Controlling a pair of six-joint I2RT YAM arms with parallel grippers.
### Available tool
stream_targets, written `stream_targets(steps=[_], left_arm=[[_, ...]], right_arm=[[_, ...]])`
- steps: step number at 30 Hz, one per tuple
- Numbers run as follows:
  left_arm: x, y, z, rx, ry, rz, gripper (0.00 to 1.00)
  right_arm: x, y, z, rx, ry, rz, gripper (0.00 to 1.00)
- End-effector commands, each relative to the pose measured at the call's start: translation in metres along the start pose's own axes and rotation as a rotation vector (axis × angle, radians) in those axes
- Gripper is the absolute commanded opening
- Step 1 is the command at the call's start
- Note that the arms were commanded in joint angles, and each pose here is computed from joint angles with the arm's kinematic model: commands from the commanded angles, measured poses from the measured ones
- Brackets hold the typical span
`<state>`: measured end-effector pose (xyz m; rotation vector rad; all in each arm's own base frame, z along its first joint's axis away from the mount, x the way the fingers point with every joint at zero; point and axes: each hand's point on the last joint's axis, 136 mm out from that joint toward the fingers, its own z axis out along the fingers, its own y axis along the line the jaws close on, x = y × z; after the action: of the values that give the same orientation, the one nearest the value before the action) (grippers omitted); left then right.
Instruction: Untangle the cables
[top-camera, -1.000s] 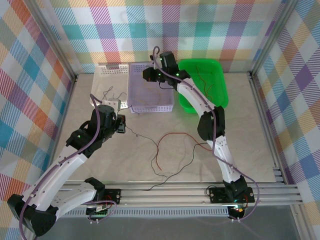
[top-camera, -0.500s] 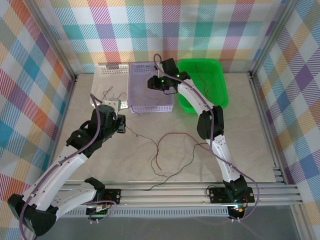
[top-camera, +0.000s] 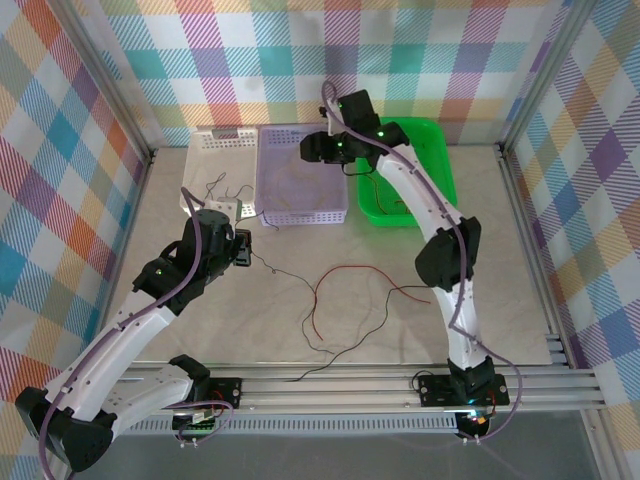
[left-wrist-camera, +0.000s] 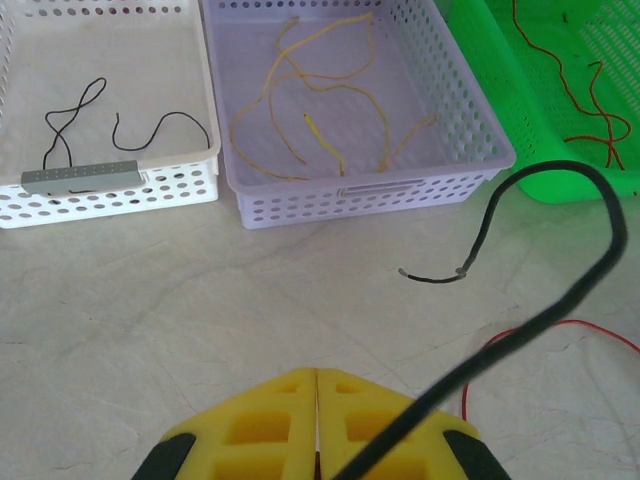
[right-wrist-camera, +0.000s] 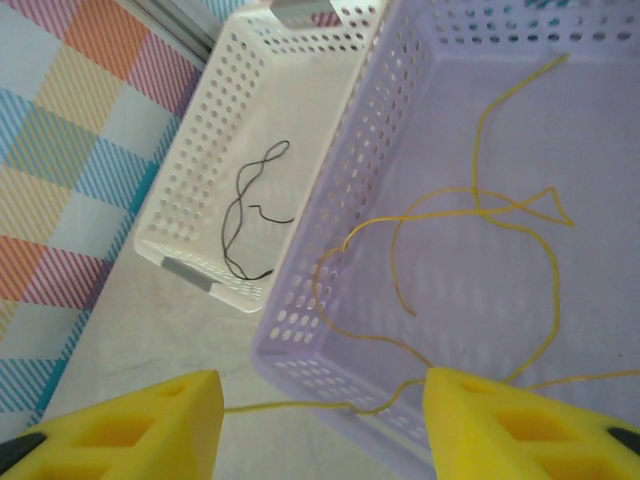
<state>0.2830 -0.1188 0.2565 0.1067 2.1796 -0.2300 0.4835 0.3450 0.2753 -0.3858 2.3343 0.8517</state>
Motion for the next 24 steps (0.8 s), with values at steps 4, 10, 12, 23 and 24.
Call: stream_targets(steps=[4, 10, 12, 23, 24], left_arm=[[0.001, 0.006, 0.001, -0.026, -0.003, 0.022, 0.0], [0.0, 0.005, -0.001, -0.024, -0.009, 0.022, 0.0], [-0.001, 0.005, -0.002, -0.019, -0.012, 0.022, 0.0], [0.001, 0.005, -0.001, -0.024, -0.008, 0.026, 0.0], [0.001, 0.006, 0.0, -0.028, -0.007, 0.028, 0.0]], right_arm=[[0.061, -0.019, -0.051, 0.136, 0.089, 0.004, 0.61], [0.149, -0.042, -0.102, 0.208, 0.115, 0.047, 0.67], [0.179, -0.048, -0.115, 0.215, 0.125, 0.067, 0.69], [0.316, -0.088, -0.111, 0.261, 0.294, 0.215, 0.7], [0.321, -0.092, -0.11, 0.275, 0.295, 0.219, 0.71]])
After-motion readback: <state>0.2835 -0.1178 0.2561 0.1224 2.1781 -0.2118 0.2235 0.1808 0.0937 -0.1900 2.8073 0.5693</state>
